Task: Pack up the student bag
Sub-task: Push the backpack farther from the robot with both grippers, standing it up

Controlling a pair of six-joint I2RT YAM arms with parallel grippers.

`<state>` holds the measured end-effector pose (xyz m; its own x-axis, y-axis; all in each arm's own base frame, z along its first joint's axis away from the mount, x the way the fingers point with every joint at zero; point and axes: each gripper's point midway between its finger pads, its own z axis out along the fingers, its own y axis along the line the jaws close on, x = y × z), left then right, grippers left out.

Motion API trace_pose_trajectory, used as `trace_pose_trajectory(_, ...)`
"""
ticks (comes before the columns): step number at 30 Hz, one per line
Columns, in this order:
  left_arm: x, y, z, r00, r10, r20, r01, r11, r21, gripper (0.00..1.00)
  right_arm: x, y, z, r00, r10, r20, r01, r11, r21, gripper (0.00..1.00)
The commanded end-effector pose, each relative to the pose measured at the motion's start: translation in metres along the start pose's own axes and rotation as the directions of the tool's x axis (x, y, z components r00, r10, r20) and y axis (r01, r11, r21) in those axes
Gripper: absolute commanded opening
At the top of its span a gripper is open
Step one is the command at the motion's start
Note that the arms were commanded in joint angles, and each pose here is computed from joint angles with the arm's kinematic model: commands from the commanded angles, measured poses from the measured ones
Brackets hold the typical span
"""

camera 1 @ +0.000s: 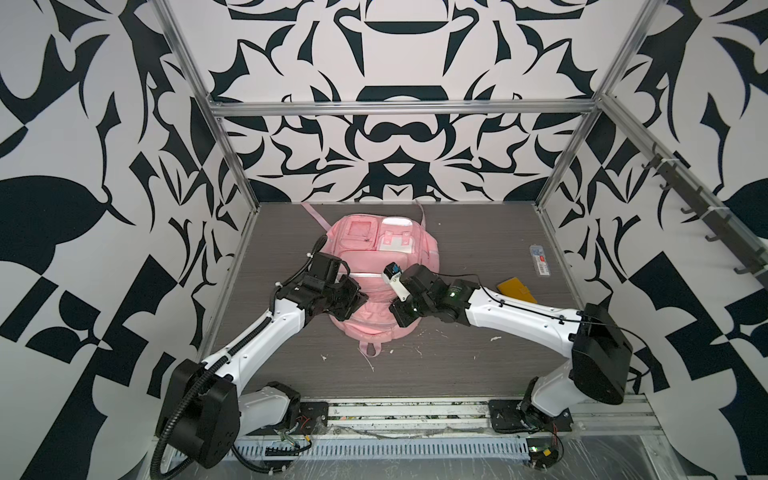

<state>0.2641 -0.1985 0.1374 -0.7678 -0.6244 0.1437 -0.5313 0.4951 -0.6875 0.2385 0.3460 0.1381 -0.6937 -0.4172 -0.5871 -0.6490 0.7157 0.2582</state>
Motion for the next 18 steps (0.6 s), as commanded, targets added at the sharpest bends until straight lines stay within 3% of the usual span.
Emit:
trace_pose_trajectory(1, -0.021, 0.010, -0.002, 0.997, 0.029, 0.064, -0.028, 0.999, -0.021, 0.00, -0.023, -0.005, -0.031, 0.994, 0.012, 0.108, -0.013, 1.000, 0.010, 0.00)
trace_pose_trajectory(11, -0.056, 0.040, -0.014, 0.990, 0.043, 0.137, -0.031, 0.995, -0.093, 0.00, 0.002, -0.071, -0.053, 0.994, 0.088, 0.063, -0.095, 0.989, 0.110, 0.00)
trace_pose_trajectory(18, -0.066, 0.044, -0.025, 0.973, 0.148, 0.176, -0.118, 0.978, -0.171, 0.00, 0.000, -0.111, -0.065, 0.999, 0.036, 0.003, -0.036, 0.978, 0.208, 0.00)
